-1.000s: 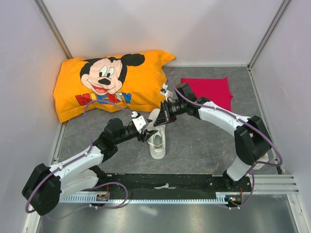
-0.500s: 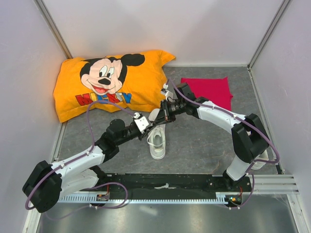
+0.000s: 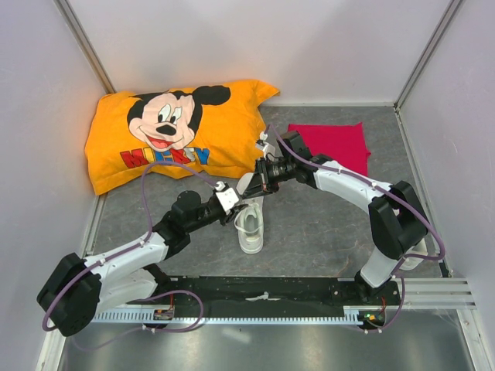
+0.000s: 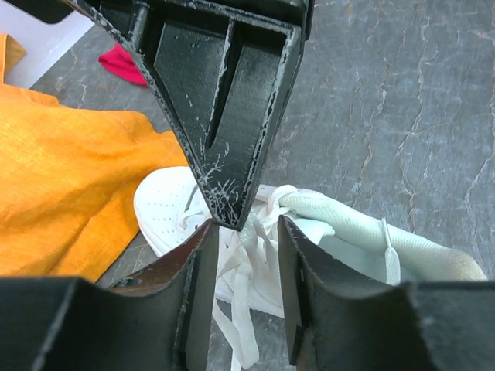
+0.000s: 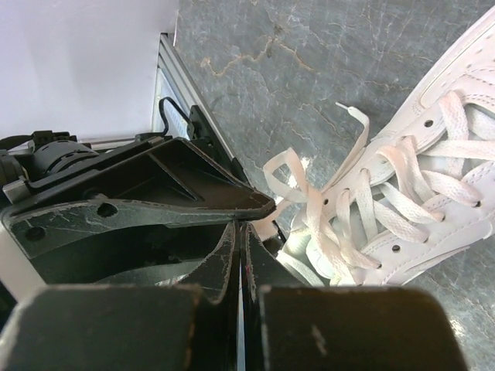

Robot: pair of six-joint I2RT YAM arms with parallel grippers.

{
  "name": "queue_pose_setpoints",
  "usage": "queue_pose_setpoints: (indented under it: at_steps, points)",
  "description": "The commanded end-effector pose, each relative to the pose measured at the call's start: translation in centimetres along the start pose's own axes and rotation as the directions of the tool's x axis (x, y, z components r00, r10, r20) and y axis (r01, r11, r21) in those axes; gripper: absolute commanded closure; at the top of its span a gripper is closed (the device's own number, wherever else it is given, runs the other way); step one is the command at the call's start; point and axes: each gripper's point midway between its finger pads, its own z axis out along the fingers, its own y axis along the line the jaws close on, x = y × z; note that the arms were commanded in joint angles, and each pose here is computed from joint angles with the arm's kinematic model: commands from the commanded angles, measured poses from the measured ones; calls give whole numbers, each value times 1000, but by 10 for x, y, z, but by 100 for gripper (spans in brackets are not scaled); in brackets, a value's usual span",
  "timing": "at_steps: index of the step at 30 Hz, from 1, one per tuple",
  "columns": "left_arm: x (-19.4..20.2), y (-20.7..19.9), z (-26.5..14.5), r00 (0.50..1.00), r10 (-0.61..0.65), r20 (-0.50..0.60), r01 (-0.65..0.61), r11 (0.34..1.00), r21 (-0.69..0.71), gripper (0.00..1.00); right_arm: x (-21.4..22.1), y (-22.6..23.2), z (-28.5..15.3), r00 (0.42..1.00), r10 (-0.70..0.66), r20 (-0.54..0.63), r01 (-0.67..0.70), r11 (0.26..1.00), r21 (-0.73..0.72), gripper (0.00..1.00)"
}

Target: Tie the shoes

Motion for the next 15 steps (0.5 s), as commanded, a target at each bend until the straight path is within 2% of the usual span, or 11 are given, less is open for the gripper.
queue_pose_setpoints:
  at_steps: [1,9,12,14,15]
  points:
    - [-4,3,1,999,53,13,-52,999,-11,68,-7,10,-2,1000,-17,11,18,999,-36,100]
    - [-10,7,-2,999,37,18,-36,999,-28,99,-8,5,-5,1000,-11,16,12,999,-31,100]
    - [-10,3,-3,999,36,29,-36,999,-8,98,-8,6,-7,999,-39,13,39,998,-40,100]
    - [-12,1,-3,999,35,41,-35,999,5,98,-12,11,-11,996,-84,19,85,995,-57,89]
    - [-13,1,-4,999,31,43,-31,1000,3,98,-14,11,-13,989,-147,25,148,987,-66,72]
